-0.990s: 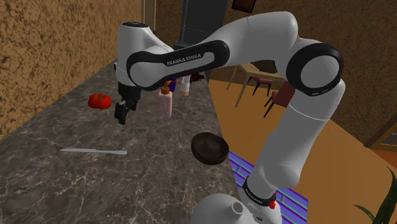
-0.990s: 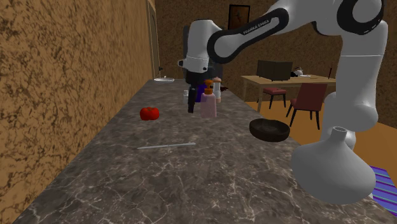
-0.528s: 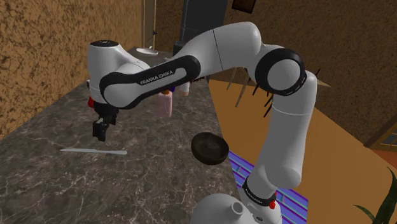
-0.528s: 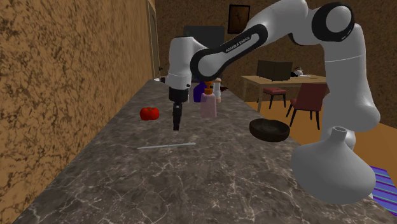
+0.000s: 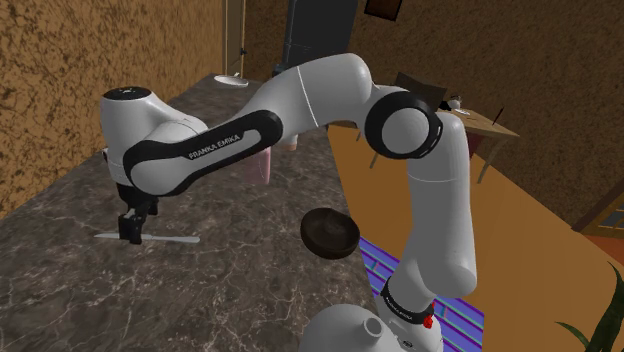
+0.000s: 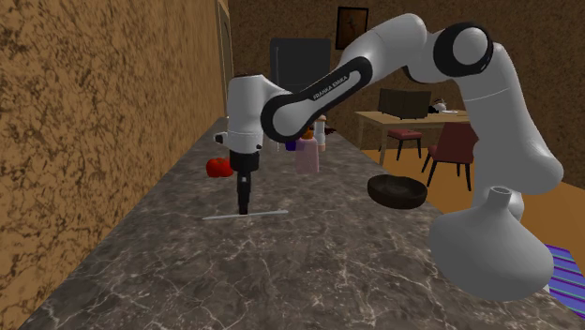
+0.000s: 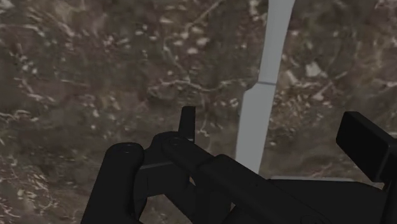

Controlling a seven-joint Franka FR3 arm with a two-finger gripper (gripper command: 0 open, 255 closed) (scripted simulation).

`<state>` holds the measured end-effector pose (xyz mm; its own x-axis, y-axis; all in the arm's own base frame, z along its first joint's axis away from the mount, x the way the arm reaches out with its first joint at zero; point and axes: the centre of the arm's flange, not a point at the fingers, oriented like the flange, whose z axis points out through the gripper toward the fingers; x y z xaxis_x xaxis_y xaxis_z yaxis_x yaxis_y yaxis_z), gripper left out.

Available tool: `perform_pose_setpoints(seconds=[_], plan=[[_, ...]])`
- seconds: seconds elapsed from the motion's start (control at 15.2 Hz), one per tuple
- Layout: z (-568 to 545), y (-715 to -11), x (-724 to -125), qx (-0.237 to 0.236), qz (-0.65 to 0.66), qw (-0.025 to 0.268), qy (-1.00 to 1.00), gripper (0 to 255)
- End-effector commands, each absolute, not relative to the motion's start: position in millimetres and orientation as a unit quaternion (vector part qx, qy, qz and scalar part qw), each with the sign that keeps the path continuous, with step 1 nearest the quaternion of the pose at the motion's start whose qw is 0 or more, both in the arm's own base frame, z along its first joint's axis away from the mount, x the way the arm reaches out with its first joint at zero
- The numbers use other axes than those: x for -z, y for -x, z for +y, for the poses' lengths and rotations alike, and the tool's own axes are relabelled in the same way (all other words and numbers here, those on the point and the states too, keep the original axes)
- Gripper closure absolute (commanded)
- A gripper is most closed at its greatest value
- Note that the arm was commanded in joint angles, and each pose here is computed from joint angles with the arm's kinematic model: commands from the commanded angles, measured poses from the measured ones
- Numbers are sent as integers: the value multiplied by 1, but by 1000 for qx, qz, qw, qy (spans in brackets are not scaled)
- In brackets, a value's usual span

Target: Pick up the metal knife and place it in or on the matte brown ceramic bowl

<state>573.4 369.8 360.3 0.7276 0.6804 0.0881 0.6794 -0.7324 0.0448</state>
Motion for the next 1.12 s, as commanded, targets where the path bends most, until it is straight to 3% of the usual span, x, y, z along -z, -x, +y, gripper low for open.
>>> perform_pose_setpoints(seconds=[0.0, 0.73, 0.79, 1.06], plan=[[370, -573, -349, -49, 366, 5, -929, 0], [370, -575, -331, -49, 366, 5, -929, 0], [370, -575, -331, -49, 366, 5, -929, 255], [369, -578, -332, -49, 366, 5, -929, 255]])
